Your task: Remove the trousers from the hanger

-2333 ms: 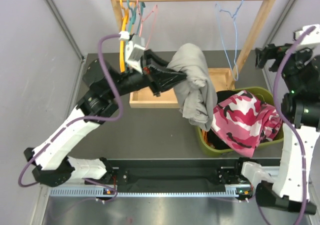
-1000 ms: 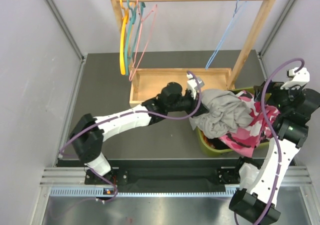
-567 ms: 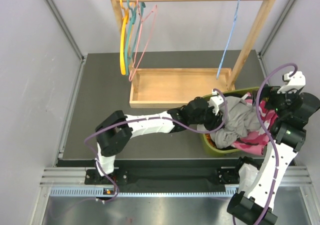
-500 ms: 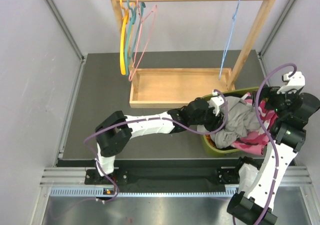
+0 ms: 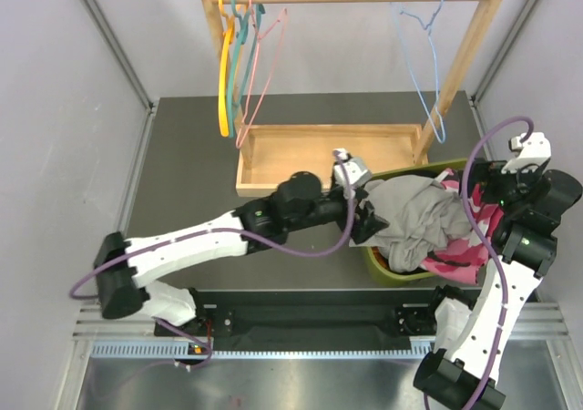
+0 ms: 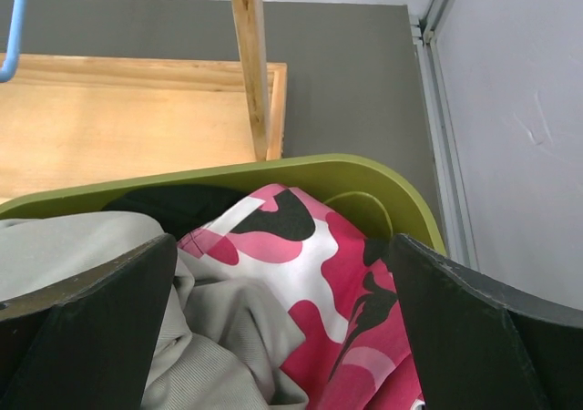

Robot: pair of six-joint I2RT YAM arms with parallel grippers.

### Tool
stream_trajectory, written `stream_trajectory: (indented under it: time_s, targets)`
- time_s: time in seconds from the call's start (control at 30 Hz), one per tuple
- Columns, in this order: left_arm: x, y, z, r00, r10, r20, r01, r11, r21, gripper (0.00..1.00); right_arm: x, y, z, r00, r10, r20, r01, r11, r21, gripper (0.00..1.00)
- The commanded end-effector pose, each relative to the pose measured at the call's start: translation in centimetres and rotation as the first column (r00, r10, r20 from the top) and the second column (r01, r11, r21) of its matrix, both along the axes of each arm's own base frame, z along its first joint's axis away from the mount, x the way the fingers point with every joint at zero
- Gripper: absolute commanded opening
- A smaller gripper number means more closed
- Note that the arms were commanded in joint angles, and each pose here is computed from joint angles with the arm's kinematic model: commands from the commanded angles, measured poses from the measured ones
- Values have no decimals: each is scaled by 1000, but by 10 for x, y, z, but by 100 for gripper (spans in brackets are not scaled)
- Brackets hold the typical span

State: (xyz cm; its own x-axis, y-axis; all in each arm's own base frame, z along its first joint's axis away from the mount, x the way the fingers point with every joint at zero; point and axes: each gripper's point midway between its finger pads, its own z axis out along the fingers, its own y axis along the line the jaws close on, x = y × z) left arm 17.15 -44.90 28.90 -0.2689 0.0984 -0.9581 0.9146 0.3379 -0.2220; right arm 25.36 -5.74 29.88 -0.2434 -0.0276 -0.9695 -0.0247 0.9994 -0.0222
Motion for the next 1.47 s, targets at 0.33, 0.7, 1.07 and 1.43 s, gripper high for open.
stream_trajectory:
  time_s: [0.33, 0.7, 1.07, 1.43]
  targets:
    - [9, 179, -33, 908, 377, 183, -402, 907, 128, 96, -10, -18, 26, 988, -119, 98, 128, 989, -81, 100]
    - [88, 318, -57, 588, 806, 67, -804, 573, 156, 99, -5, -35, 28, 955, -262, 139, 257, 965, 55, 100]
    - [130, 431, -52, 146, 989, -9, -983, 146, 110, 99, -2, -65, 19, 904, -410, 120, 401, 912, 87, 100]
    - [122, 436, -58, 151, 988, 29, -985, 148, 92, 99, 0, -70, 12, 901, -420, 107, 414, 908, 68, 100]
